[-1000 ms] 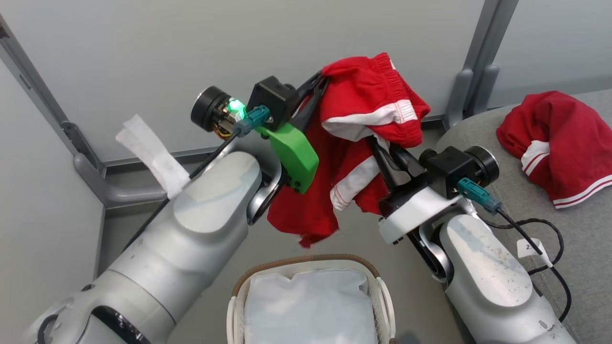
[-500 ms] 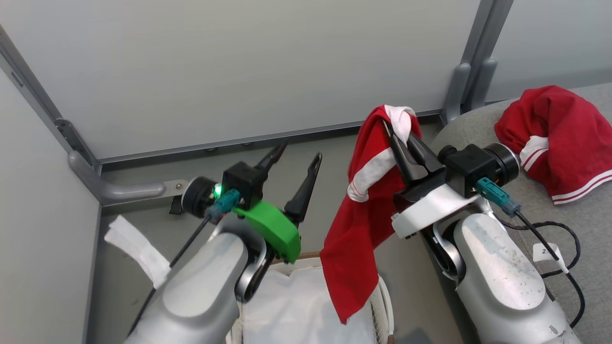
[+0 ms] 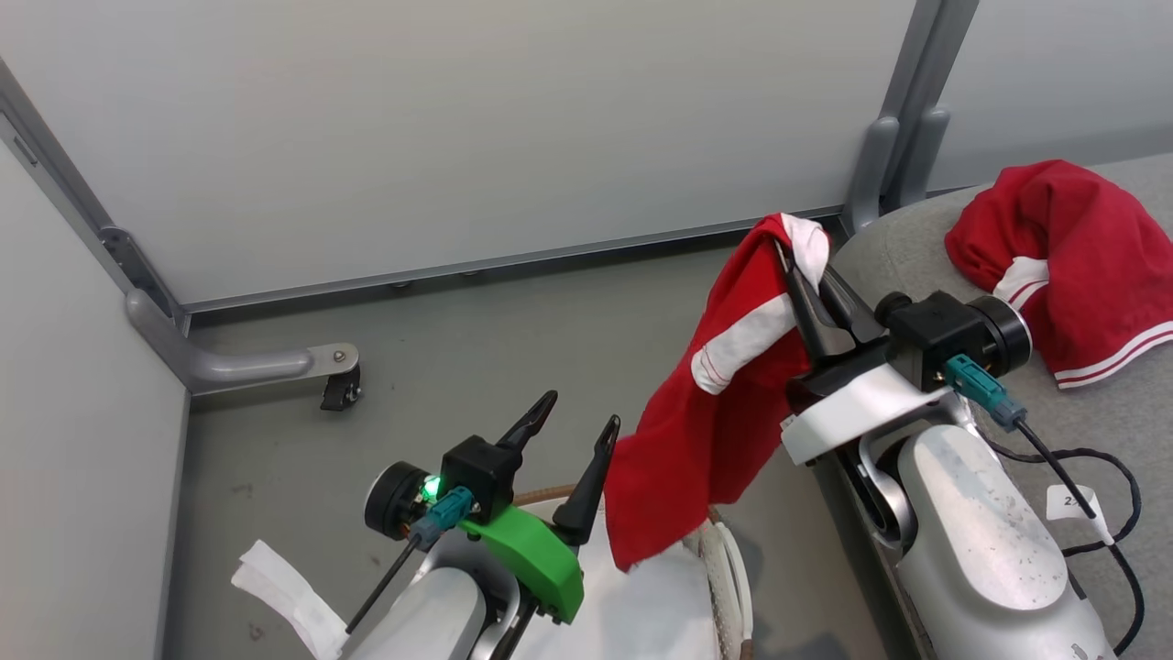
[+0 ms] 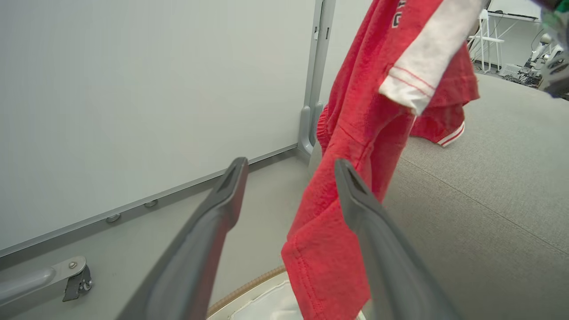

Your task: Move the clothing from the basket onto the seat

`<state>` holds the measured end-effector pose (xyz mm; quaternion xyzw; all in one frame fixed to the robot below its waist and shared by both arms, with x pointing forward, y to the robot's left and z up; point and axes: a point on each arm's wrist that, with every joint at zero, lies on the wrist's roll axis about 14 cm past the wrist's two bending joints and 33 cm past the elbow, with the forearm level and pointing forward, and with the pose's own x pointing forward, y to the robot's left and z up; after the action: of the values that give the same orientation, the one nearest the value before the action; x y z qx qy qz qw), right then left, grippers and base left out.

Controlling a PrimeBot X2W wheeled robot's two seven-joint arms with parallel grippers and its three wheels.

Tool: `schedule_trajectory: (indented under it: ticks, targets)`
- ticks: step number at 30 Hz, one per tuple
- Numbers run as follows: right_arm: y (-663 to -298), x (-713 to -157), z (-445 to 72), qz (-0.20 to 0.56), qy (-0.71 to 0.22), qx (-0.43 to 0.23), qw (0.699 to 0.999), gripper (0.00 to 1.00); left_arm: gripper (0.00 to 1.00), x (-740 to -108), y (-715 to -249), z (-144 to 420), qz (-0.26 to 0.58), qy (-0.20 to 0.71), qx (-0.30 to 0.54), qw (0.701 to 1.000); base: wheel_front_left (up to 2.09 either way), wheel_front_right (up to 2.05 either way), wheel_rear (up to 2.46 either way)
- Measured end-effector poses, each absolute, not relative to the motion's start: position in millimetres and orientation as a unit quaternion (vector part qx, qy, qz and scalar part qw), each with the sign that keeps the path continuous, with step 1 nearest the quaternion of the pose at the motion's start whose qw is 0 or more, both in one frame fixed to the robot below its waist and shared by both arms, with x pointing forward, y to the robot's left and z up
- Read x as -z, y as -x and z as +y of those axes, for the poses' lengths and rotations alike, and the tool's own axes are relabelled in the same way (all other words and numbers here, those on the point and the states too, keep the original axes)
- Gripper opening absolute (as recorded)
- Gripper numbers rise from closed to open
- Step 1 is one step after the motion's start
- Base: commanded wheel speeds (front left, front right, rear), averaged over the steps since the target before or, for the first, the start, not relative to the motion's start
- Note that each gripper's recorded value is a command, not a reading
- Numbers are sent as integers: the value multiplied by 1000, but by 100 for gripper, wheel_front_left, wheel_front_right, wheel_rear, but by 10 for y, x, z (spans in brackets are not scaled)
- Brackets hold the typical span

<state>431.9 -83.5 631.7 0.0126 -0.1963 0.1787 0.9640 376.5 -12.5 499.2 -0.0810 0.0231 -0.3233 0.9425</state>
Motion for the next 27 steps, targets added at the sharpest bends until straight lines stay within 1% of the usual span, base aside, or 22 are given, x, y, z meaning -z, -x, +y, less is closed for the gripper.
schedule_trajectory:
  ticks: [7,14,18,27]
  targets:
    - [-4301,-6290,-1010,-194,-3,-155,969,0,100,-4981,-3732,-214,23,84,334,939,0,0,0]
    - [-4258,-6275,-1335,-192,37,-111,974,0,100,-4966,-3683,-428,24,81,365,927,0,0,0]
    - [-4218,-6232,-1548,-184,66,-83,977,0,100,-4933,-3630,-601,30,82,390,917,0,0,0]
    - [-4059,-6158,-2093,-164,110,-21,980,0,100,-4937,-3452,-1080,35,90,463,881,0,0,0]
